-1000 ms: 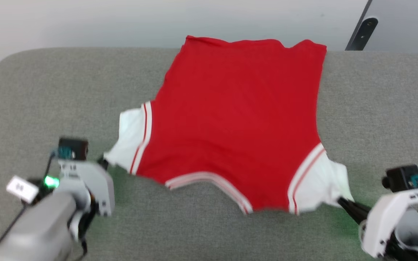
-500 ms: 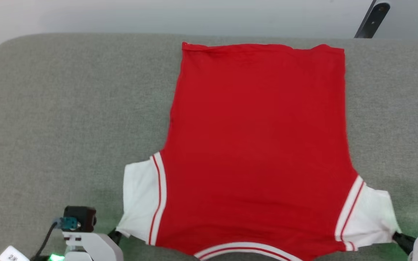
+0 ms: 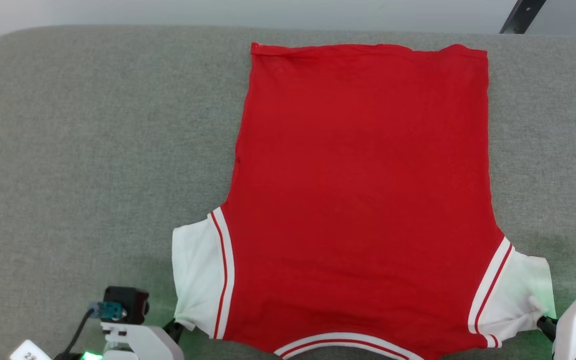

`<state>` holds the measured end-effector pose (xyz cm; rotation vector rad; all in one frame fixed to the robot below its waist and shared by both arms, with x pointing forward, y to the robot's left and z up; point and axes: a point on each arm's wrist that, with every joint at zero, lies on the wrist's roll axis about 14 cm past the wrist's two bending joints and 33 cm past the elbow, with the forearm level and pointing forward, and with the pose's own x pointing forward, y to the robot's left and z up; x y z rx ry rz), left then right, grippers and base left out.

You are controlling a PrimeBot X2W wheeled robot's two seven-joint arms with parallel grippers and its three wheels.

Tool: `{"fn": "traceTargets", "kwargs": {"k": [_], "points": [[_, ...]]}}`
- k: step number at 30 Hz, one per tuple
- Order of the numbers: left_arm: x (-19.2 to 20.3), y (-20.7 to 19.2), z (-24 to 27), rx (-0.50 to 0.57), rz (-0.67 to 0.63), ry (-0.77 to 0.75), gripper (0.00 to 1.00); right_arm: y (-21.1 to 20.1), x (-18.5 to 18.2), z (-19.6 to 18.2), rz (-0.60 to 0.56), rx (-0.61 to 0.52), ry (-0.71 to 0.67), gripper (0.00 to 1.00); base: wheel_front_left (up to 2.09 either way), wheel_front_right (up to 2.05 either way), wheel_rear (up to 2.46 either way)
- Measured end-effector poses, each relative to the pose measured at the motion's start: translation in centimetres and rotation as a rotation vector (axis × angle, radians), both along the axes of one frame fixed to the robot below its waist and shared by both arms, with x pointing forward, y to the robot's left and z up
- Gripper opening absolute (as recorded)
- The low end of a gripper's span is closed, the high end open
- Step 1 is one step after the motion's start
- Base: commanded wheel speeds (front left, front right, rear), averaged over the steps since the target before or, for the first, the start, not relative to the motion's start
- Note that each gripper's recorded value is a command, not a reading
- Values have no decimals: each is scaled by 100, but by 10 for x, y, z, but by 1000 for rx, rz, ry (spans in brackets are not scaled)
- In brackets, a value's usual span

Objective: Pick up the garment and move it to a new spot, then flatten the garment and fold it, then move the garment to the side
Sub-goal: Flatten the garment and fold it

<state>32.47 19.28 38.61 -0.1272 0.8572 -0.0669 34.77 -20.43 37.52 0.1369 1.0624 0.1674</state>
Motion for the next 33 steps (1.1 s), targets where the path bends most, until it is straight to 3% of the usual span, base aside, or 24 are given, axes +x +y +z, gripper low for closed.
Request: {"fn": "traceTargets", "kwargs": {"k": [3, 4, 5, 6, 7, 13, 17, 23, 27, 33], "points": [[6, -3, 2, -8, -10, -20, 0, 0, -1, -4, 8, -25, 31, 0, 0, 0, 0], [7, -5, 3, -6, -22, -30, 0, 1, -2, -5, 9, -27, 42, 15, 0, 0, 0], [9, -6, 4, -14, -21, -35, 0, 0, -3, -6, 13, -43, 53, 15, 0, 0, 0], [10, -8, 5, -21, -18, -42, 0, 0, -3, -7, 23, -60, 64, 67, 0, 0, 0], [10, -8, 5, -15, -26, -46, 0, 1, -4, -8, 31, -67, 74, 100, 0, 0, 0], [12, -13, 13, -36, -20, -81, 0, 3, -15, -1, 44, -74, 144, 100, 0, 0, 0], [11, -18, 20, -44, -33, -109, 0, -5, -15, 30, 45, -65, 118, 100, 0, 0, 0], [17, -23, 28, -62, -34, -153, 0, -13, 53, 128, -41, -11, -303, 100, 0, 0, 0], [36, -25, 41, -64, -39, -231, 0, -3, 101, 174, -21, -25, -569, 100, 0, 0, 0], [61, -31, 53, -73, -53, -315, 0, 4, 168, 206, 5, -73, -846, 100, 0, 0, 0]]}}
